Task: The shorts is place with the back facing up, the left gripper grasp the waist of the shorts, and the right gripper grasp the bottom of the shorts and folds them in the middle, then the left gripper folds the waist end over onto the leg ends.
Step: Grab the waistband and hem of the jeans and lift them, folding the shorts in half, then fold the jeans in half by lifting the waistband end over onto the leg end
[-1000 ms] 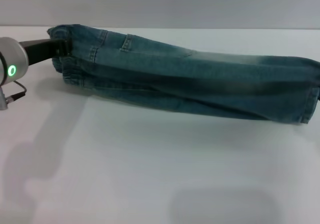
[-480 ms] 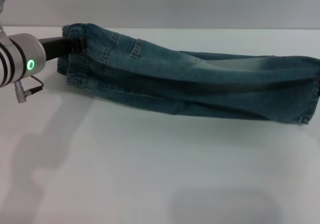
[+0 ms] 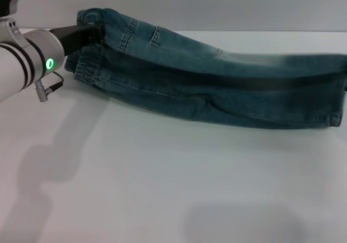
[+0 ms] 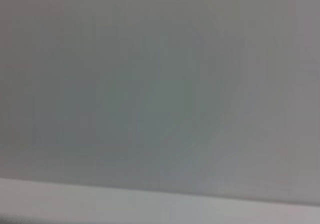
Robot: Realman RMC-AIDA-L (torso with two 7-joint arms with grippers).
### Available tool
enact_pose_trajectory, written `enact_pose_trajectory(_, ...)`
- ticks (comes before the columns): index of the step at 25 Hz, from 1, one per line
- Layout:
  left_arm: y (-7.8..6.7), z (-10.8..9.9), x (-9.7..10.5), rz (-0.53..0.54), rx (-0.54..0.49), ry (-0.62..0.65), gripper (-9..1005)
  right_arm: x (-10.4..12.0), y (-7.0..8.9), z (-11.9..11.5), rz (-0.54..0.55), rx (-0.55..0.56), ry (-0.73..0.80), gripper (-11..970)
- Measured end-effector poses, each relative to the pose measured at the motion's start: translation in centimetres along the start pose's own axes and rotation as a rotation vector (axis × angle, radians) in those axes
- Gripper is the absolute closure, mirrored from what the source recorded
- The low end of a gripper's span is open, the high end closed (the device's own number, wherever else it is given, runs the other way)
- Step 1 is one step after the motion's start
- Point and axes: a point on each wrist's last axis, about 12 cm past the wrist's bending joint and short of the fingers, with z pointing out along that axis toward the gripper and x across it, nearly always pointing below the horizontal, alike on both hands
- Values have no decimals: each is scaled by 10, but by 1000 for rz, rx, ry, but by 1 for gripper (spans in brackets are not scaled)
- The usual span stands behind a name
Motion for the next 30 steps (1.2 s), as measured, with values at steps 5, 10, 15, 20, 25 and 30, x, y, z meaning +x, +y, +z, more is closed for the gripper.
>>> enact_pose_trajectory(5,-1,15,7,26,-1,-10,712,11,-9,16,11,-48,-96,884)
enact_pose_trajectory(10,-3,20,7,31,3,-4,561,14,-6,10,26,-98,-171,713)
enact_pose_trajectory(15,-2,16,5,31,1,11,362,25,5,2,26,-152,-190,422)
enact_pose_trajectory(20,2,14,6,48,-11,56,239,35,11,-1,19,-198,-207,355)
enact_pose_trajectory(25,12,12,9,40,-41,132,174,40,14,-5,23,-230,-238,288)
enact_pose_trajectory(30,26,9,10,32,-86,179,135,44,19,-7,20,-248,-230,289)
